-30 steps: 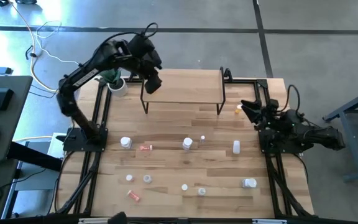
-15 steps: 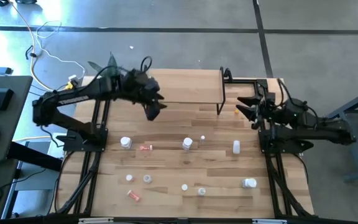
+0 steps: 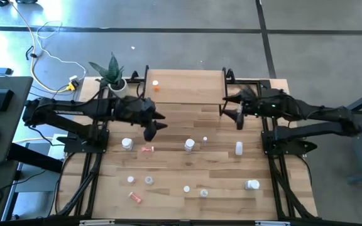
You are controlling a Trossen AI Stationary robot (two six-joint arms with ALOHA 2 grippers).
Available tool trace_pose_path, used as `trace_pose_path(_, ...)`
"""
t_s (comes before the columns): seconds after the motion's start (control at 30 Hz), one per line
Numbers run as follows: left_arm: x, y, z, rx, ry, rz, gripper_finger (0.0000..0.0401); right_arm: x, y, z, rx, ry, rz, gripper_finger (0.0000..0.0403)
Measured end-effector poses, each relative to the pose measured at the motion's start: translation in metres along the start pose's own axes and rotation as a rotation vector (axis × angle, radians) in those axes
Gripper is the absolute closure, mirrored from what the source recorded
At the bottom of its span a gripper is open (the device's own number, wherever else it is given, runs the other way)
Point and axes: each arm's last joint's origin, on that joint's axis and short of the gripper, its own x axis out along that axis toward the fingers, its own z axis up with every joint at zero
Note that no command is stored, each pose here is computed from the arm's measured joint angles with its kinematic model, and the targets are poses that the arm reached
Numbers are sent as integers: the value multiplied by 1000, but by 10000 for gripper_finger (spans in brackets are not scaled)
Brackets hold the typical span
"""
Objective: Pick and place medicine bottles onto shelf by color
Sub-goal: Put the top blue pill bottle on the shelf
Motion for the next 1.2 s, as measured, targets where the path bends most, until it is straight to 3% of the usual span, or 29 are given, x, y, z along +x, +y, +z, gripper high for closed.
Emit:
trace_pose_path(0.47,-3,0,-28,-35,18,58,201,76,11,-36,-58,337,168,130)
trace_pose_path(0.8,-4,6,-35,-14,58,177,201,126,36,-65,-178,367,341,130)
trace_pose_path(1.2,-4,6,-35,-30,53,184,201,168,51,-108,-251,437,424,130)
